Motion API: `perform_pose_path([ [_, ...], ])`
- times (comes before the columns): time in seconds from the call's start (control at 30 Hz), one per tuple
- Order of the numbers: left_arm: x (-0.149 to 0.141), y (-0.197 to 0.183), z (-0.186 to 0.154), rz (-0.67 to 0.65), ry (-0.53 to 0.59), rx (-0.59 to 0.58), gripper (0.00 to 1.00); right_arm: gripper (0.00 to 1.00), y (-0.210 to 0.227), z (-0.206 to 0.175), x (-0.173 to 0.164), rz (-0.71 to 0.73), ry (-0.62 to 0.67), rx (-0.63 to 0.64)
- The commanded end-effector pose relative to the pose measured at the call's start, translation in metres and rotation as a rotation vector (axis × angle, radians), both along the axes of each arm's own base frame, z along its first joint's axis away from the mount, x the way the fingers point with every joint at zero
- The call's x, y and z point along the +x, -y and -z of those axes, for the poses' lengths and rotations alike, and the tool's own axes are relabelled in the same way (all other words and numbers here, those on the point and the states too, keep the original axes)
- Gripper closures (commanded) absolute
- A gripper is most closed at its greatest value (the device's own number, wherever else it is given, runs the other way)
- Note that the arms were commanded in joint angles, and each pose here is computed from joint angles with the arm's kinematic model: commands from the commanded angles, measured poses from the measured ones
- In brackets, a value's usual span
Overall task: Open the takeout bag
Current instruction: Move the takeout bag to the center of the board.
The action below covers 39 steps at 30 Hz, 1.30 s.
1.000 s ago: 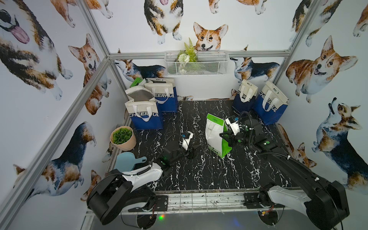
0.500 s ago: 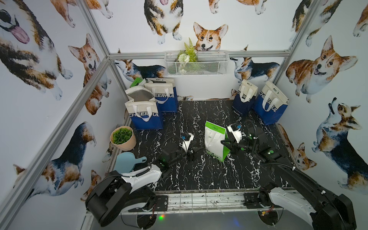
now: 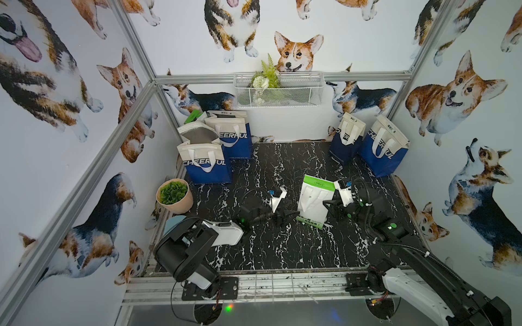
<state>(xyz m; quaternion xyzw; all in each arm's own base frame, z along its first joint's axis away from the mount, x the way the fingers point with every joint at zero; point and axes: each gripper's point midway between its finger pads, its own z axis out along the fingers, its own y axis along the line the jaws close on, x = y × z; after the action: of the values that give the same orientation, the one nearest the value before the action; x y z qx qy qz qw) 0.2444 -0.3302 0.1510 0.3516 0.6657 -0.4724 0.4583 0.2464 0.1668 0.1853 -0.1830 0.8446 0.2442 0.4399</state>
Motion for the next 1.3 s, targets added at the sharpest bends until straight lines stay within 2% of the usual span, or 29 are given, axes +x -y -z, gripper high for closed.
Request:
perform_pose_path([
  [0.0, 0.004, 0.010, -0.011, 0.037, 0.057, -0.042, 0.28, 0.58, 0.021, 0.006, 0.001, 0.122, -0.032, -0.031],
  [0.13, 0.011, 0.022, -0.006, 0.065, 0.023, -0.056, 0.33, 0.57, 0.027, 0.002, -0.008, 0.148, -0.022, 0.004],
  [0.37, 0.003, 0.032, -0.007, 0.141, -0.014, -0.177, 0.42, 0.58, 0.030, -0.016, -0.027, 0.128, -0.006, 0.056],
  [0.53, -0.002, 0.040, -0.005, 0.146, -0.002, -0.172, 0.46, 0.58, 0.027, -0.031, -0.034, 0.095, 0.055, 0.116],
  [0.77, -0.002, 0.051, 0.001, 0.131, -0.005, -0.166, 0.53, 0.58, 0.024, -0.039, -0.038, 0.071, 0.065, 0.131],
  [0.87, 0.001, 0.049, 0.000, 0.107, 0.003, -0.163, 0.52, 0.58, 0.025, -0.040, -0.039, 0.072, 0.070, 0.130],
  [0.97, 0.001, 0.047, -0.003, 0.083, 0.015, -0.163, 0.47, 0.58, 0.025, -0.040, -0.039, 0.073, 0.071, 0.131],
  [1.27, 0.000, 0.058, -0.003, 0.024, 0.067, -0.113, 0.46, 0.58, 0.025, -0.043, -0.040, 0.071, 0.076, 0.132],
])
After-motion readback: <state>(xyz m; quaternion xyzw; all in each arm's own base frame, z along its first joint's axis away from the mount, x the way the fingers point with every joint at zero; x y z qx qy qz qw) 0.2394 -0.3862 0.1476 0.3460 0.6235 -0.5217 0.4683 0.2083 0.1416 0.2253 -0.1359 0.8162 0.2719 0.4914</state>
